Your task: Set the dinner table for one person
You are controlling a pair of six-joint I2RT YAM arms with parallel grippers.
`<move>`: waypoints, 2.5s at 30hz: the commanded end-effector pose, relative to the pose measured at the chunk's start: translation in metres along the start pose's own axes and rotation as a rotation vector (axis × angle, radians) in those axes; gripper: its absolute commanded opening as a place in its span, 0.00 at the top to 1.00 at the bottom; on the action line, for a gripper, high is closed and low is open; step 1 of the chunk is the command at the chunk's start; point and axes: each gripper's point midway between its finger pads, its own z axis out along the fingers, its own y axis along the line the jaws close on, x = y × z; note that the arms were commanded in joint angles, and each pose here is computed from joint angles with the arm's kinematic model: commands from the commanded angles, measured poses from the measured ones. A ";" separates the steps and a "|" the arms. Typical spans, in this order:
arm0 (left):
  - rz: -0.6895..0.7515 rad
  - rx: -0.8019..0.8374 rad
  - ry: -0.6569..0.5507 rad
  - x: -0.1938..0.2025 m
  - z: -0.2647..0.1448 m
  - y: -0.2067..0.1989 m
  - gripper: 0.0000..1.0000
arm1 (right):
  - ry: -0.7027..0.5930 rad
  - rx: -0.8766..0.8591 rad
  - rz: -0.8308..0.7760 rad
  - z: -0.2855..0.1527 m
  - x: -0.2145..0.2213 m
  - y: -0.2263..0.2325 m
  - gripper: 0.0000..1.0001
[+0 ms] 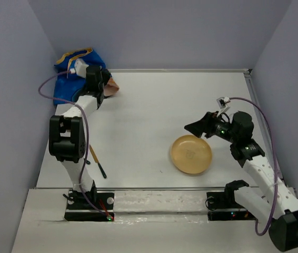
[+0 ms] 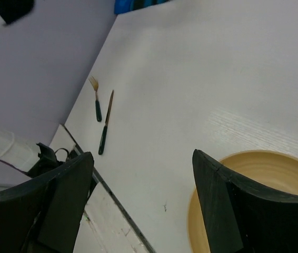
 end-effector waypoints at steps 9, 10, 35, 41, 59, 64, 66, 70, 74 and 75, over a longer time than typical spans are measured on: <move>0.079 0.848 -0.193 -0.124 -0.249 -0.414 1.00 | -0.030 -0.033 -0.132 0.085 -0.057 0.034 0.11; 0.060 0.896 -0.240 -0.147 -0.275 -0.432 1.00 | -0.032 -0.034 -0.141 0.090 -0.060 0.037 0.11; 0.246 0.343 -0.336 -0.088 -0.160 -0.175 1.00 | 0.181 0.428 -0.154 0.116 0.014 -0.111 0.09; 0.125 0.274 -0.282 -0.051 -0.167 -0.074 1.00 | 0.253 0.620 -0.119 0.106 0.041 -0.157 0.06; 0.040 0.264 -0.198 -0.023 -0.205 0.021 1.00 | 0.264 0.712 -0.142 0.211 0.006 -0.215 0.92; 0.031 0.251 -0.174 -0.015 -0.190 0.033 1.00 | 0.152 0.656 -0.171 0.262 -0.062 -0.222 0.97; 0.028 0.251 -0.179 -0.017 -0.188 0.034 1.00 | 0.089 0.627 -0.207 0.266 -0.099 -0.206 0.72; 0.028 0.264 -0.189 -0.023 -0.188 0.035 1.00 | 0.078 0.632 -0.230 0.231 -0.115 -0.179 0.13; 0.031 0.278 -0.187 -0.022 -0.194 0.038 1.00 | 0.108 0.562 -0.115 0.185 -0.062 -0.154 0.26; 0.031 0.277 -0.181 -0.019 -0.196 0.042 1.00 | 0.076 0.550 -0.070 0.180 -0.056 -0.152 0.28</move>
